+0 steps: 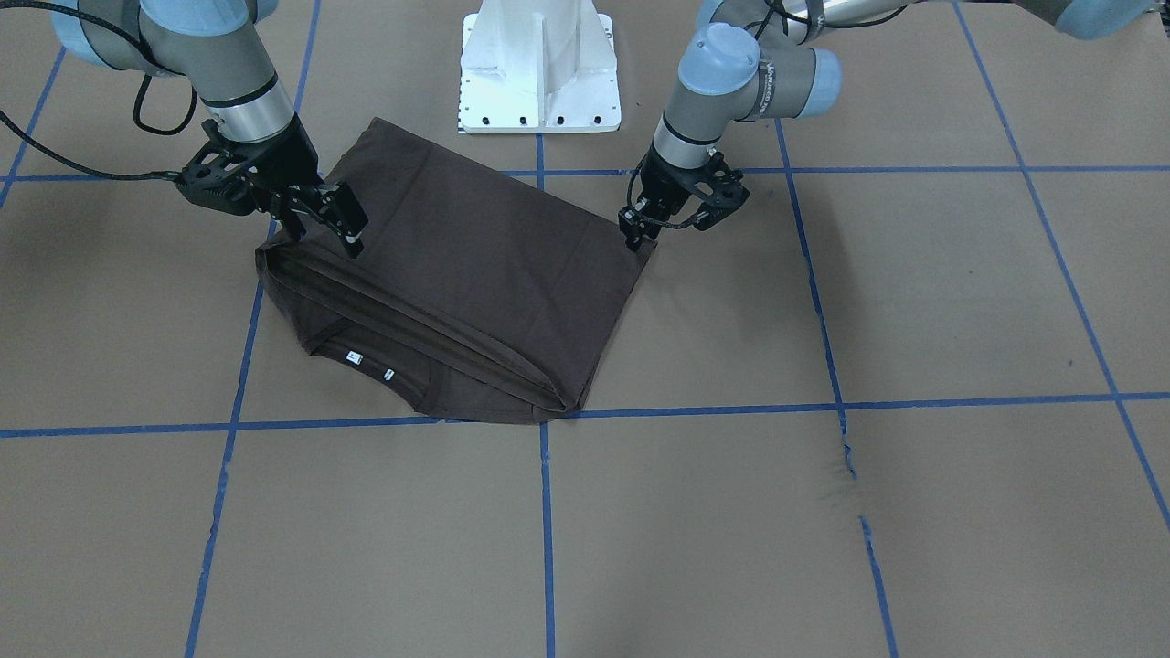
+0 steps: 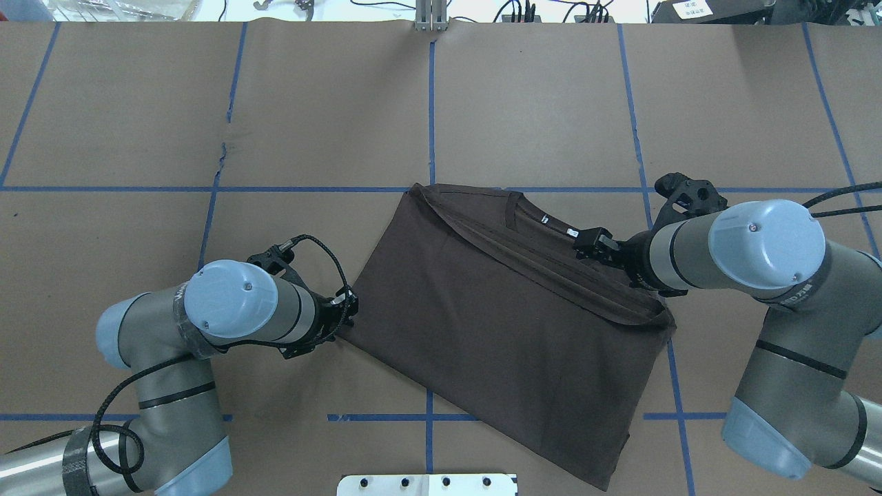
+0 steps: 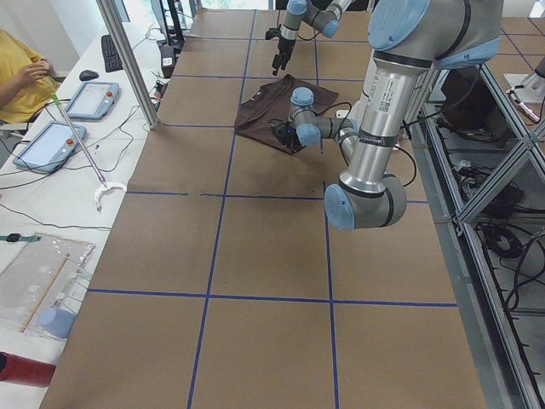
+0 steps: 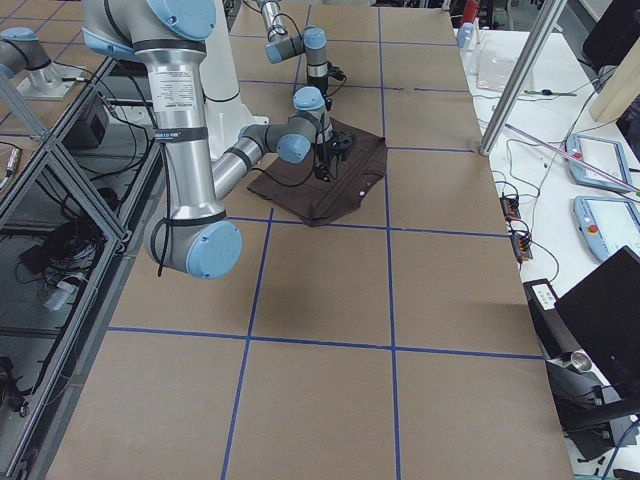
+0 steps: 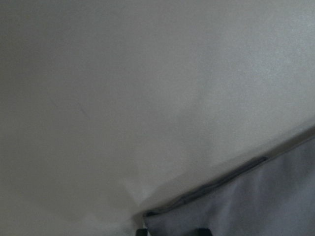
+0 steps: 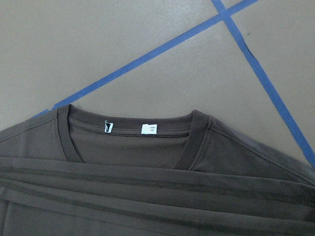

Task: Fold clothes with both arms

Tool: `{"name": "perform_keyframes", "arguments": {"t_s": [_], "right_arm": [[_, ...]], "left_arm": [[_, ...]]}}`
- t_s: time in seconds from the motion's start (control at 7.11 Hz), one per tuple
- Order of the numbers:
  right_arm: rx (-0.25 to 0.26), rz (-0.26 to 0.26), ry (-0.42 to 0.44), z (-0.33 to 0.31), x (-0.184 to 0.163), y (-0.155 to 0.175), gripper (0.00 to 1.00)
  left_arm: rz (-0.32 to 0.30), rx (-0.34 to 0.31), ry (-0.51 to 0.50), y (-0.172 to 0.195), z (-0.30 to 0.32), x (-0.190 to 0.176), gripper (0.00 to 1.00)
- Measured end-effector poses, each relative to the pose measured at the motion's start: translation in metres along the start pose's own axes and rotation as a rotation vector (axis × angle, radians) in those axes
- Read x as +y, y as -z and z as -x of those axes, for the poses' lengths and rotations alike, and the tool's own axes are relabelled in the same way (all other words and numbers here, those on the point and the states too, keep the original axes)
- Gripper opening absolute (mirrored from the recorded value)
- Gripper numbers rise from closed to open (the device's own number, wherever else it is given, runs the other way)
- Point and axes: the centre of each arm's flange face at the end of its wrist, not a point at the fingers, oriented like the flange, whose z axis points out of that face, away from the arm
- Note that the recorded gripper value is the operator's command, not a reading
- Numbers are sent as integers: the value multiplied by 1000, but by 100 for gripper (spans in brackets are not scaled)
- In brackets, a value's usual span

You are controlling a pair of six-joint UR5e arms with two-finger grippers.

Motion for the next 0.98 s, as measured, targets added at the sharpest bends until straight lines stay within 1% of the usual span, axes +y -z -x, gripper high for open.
{"name": "perform_keyframes", "arguments": {"t_s": [0.42, 0.56, 0.7, 0.98], "right_arm": [[-1, -3, -2, 0, -2, 1, 100], [-1, -3, -3, 0, -2, 1, 100], [-1, -3, -3, 0, -3, 1, 100], [-1, -3, -3, 0, -3, 1, 100]], "left_arm": [[-13, 2, 1, -1, 0, -2, 31], [-18, -1, 2, -1, 0, -2, 39], [-24, -9, 3, -1, 1, -3, 41], [-33, -29, 5, -2, 1, -2, 41]]}}
